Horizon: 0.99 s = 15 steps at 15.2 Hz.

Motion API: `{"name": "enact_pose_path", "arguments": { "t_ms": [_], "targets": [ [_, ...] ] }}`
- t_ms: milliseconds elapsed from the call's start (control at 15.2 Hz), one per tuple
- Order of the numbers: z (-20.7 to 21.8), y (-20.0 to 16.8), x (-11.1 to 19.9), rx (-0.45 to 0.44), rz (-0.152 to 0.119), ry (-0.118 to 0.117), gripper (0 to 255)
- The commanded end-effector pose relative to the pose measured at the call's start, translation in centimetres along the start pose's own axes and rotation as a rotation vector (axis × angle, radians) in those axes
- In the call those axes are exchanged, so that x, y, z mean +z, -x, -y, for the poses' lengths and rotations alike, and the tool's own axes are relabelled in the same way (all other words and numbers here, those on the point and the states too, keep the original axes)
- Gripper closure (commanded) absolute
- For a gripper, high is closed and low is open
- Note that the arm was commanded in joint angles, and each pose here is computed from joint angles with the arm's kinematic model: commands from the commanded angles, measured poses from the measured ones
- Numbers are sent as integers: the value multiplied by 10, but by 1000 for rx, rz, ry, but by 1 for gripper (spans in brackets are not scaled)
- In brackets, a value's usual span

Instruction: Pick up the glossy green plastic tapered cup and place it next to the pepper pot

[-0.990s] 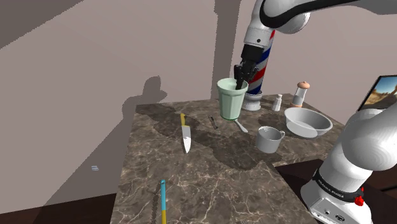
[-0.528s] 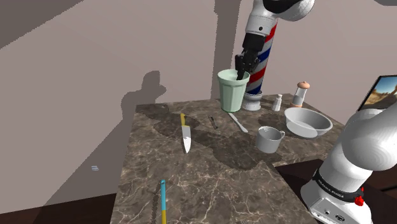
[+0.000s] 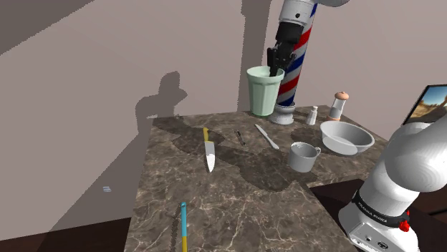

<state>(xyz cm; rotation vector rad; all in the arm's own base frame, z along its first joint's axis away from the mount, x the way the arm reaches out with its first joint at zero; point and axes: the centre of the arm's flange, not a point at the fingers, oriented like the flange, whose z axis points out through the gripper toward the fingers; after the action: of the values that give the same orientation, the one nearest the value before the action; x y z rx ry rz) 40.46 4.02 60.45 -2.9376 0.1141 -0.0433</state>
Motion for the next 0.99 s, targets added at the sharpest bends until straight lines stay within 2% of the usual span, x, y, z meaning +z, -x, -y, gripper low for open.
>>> {"name": "enact_pose_path", "arguments": {
  "t_ms": [0, 264, 924],
  "targets": [
    [3, 0, -11, 0, 0, 0, 255],
    [7, -1, -30, 0, 0, 0, 255],
    [-113, 47, -56, 0, 0, 0, 255]
  ]
}}
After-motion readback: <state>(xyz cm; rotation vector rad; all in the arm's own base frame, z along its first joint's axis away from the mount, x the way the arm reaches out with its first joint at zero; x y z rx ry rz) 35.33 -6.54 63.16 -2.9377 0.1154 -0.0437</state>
